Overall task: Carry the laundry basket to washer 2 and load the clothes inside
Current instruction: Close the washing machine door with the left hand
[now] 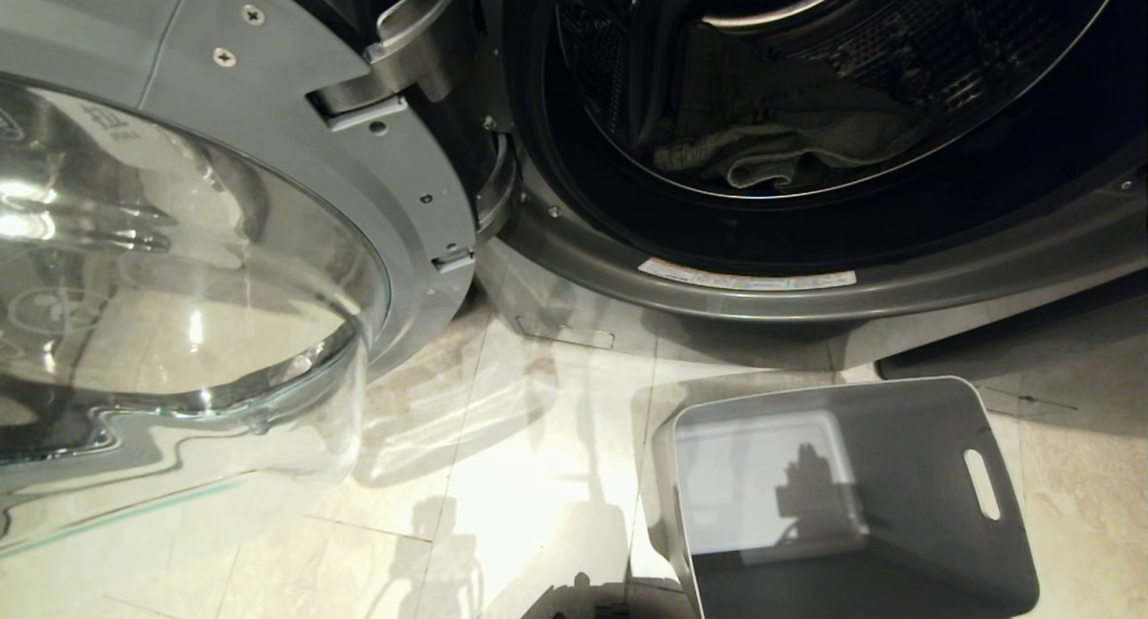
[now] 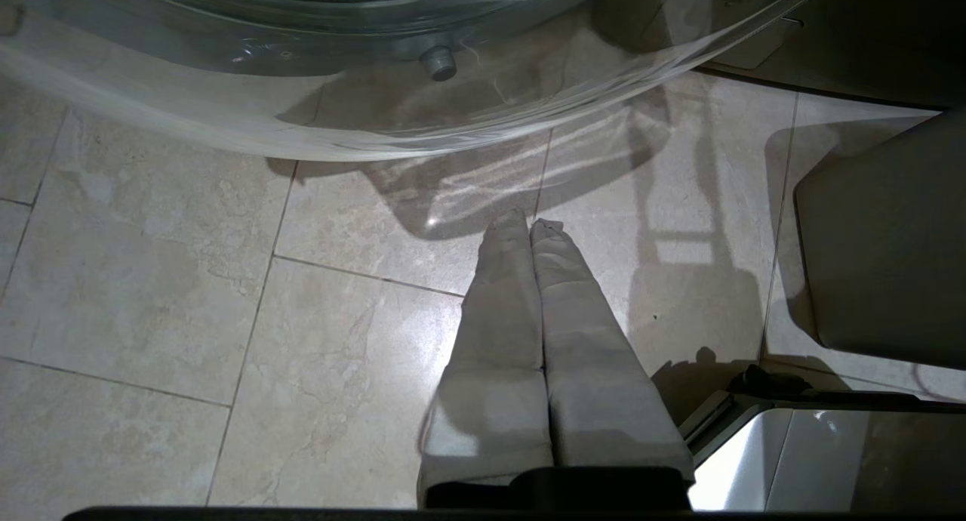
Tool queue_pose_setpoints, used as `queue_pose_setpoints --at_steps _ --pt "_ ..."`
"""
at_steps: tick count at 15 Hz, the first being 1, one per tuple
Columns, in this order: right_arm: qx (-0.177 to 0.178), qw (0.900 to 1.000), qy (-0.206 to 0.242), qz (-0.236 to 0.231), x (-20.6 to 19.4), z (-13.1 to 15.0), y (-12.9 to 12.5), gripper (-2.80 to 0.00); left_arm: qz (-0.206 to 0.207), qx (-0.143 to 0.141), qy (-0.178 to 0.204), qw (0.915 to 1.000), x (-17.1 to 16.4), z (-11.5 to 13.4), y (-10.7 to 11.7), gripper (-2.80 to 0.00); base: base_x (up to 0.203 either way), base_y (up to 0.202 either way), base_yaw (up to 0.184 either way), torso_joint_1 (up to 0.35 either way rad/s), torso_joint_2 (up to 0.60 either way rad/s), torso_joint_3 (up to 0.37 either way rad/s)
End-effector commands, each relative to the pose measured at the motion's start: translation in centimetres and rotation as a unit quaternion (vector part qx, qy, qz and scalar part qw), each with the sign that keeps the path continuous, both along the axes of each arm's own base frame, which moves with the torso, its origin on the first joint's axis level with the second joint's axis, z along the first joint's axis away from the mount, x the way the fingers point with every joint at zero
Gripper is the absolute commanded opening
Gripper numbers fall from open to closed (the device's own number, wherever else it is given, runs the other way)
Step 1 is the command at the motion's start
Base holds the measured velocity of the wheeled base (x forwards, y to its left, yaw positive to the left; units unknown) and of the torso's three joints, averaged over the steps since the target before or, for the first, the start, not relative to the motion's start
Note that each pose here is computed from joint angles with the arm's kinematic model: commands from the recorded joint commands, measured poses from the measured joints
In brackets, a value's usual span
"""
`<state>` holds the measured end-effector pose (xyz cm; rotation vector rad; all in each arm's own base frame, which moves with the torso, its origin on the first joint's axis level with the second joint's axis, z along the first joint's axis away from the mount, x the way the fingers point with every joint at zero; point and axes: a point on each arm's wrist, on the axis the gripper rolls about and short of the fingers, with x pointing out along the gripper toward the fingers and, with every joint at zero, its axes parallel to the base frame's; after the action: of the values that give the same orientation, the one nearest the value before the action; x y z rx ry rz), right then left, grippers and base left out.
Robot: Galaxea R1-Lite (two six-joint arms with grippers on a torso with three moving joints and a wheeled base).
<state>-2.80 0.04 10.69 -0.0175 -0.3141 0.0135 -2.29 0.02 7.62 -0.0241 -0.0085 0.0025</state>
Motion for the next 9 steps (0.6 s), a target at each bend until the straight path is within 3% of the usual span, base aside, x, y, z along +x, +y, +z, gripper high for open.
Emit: queue_pose_setpoints --at_steps 1,9 --pt "0.001 1.0 0.021 0.001 0.43 -1.06 0.0 -2.8 0.0 0.0 0.0 1.0 0.01 0.01 0.0 -2.8 0.0 0.0 0.0 0.0 0.0 0.0" --pt "0.008 1.0 0.021 -0.002 0.43 -1.06 -0.02 -2.8 0.0 0.001 0.0 1.0 0.01 0.01 0.0 -2.8 0.0 0.0 0.0 0.0 0.0 0.0"
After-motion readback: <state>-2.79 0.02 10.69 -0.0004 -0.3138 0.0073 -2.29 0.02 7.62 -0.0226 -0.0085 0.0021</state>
